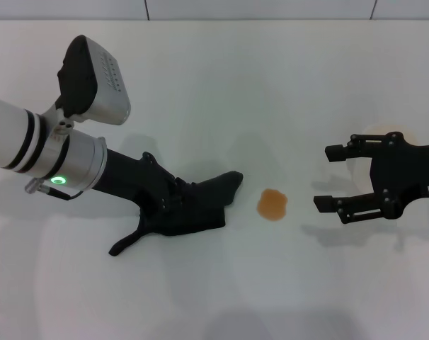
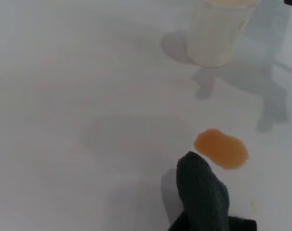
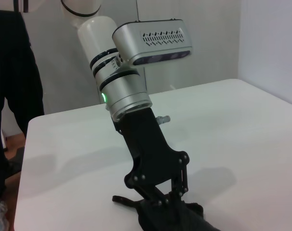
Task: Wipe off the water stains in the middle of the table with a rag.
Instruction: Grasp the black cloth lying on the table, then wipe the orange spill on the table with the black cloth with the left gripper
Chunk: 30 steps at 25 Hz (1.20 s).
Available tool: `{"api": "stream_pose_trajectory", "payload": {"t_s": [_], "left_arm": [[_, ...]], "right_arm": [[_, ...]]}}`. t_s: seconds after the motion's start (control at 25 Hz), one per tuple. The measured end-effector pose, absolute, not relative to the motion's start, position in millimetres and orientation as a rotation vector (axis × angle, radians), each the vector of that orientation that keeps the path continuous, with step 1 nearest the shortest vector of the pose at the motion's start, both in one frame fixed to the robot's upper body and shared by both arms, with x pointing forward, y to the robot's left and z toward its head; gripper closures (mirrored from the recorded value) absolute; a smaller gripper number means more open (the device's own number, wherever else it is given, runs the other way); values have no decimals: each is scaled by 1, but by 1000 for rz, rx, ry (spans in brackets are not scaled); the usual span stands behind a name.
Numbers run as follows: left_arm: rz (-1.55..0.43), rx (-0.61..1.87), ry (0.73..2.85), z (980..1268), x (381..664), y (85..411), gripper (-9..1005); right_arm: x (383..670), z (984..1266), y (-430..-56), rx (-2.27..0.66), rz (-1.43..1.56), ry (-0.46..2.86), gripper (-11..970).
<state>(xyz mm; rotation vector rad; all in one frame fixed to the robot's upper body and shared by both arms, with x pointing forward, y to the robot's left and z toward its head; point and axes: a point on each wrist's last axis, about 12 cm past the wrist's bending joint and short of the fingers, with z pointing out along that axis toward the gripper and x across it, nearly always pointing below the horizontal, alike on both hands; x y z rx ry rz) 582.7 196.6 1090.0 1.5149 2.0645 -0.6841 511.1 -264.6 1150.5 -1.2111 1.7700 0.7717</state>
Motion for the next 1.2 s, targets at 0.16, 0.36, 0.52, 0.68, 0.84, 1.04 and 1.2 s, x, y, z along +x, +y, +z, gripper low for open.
{"api": "stream_pose_trajectory", "payload": {"t_s": [0.16, 0.36, 0.52, 0.68, 0.84, 1.04, 1.2], "left_arm": [[-673, 1520, 2056, 1090, 584, 197, 896], [-599, 1521, 2012, 1096, 595, 193, 910], [-556, 1544, 1974, 1100, 603, 186, 911], [-554, 1578, 1929, 1101, 611, 169, 912], [-560, 1602, 1865, 1103, 617, 154, 911], [-574, 1633, 1802, 1103, 617, 136, 911], [-551, 1685, 1776, 1094, 610, 124, 912]], "right_arm": [[511, 1150, -265, -1212, 774, 1771, 117], [511, 1151, -263, -1215, 780, 1764, 117], [511, 1152, -262, -1214, 786, 1758, 117], [510, 1153, -263, -1217, 787, 1755, 117], [511, 1154, -262, -1223, 787, 1750, 117], [511, 1155, -261, -1227, 787, 1745, 117], [512, 1156, -261, -1230, 787, 1743, 117]]}}
